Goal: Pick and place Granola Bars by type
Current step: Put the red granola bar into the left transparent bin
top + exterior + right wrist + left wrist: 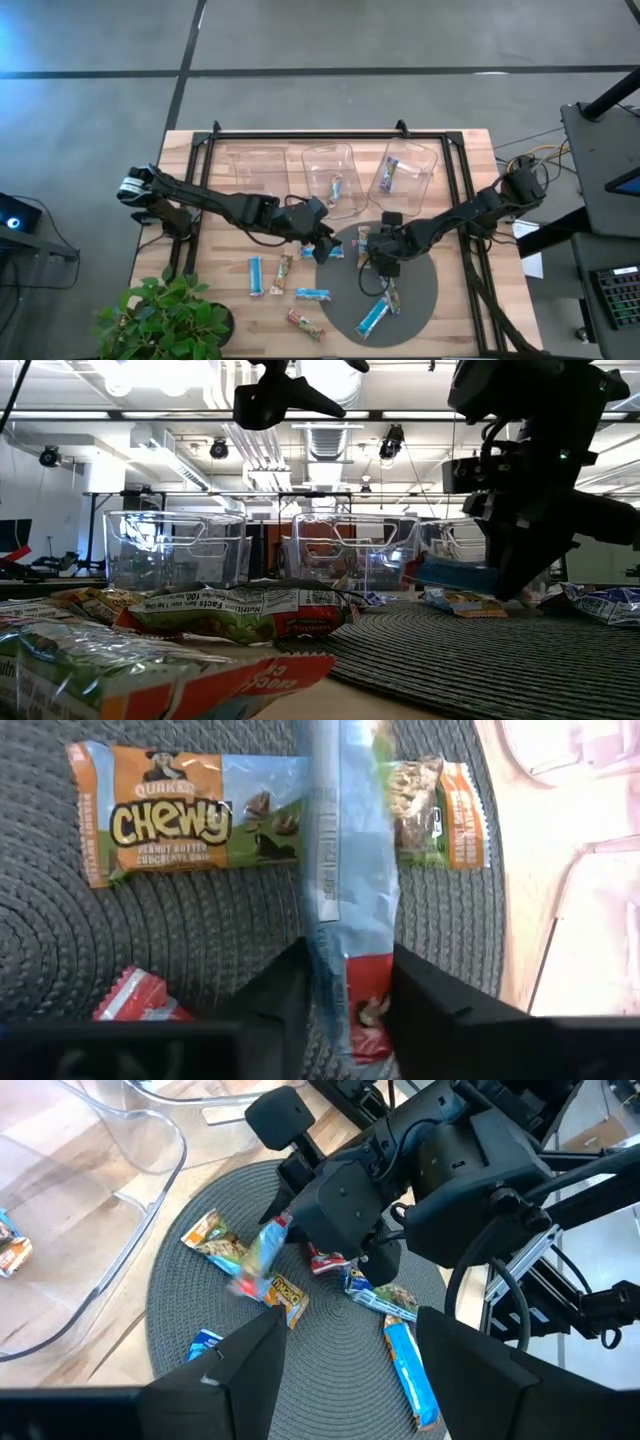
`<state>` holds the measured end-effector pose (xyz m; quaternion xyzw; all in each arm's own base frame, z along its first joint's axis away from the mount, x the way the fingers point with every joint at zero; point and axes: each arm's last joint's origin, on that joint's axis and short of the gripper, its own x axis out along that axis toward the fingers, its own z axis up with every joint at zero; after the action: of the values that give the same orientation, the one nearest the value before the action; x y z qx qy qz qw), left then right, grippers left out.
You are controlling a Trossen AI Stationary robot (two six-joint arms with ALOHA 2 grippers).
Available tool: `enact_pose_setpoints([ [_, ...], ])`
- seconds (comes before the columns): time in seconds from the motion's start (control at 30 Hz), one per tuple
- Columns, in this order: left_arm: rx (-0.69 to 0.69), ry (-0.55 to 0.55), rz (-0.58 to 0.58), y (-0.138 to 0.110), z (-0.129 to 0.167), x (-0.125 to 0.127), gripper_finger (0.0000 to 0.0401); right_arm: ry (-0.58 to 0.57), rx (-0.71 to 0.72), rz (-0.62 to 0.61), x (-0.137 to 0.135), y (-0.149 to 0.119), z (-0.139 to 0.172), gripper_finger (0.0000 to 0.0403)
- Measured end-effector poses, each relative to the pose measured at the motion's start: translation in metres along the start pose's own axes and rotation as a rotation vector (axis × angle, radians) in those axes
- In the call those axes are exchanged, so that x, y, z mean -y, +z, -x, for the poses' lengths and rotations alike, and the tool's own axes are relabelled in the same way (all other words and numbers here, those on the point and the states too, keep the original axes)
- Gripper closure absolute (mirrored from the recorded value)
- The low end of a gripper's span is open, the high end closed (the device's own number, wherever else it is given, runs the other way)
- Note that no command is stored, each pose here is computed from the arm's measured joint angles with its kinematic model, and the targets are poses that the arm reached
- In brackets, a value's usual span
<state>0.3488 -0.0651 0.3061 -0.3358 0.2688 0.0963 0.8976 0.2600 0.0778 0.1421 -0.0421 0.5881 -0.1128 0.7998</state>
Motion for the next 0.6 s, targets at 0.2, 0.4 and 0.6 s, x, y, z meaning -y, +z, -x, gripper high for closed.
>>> enact_pose_setpoints([
  [0.2, -0.002, -0.003, 0.010, 0.000, 0.000, 0.000, 0.0192, 0.018, 0.047, -0.016, 0.006, 0.003, 0.022, 0.0359],
  [0.4, 0.002, -0.025, -0.019, 0.000, 0.000, 0.002, 0.0192, 0.069, 0.198, -0.079, 0.021, 0.019, 0.072, 0.0348],
  [0.6, 0.093, -0.175, -0.169, 0.009, 0.003, 0.017, 0.0192, 0.159, 0.319, -0.190, 0.042, 0.039, 0.110, 0.0354],
])
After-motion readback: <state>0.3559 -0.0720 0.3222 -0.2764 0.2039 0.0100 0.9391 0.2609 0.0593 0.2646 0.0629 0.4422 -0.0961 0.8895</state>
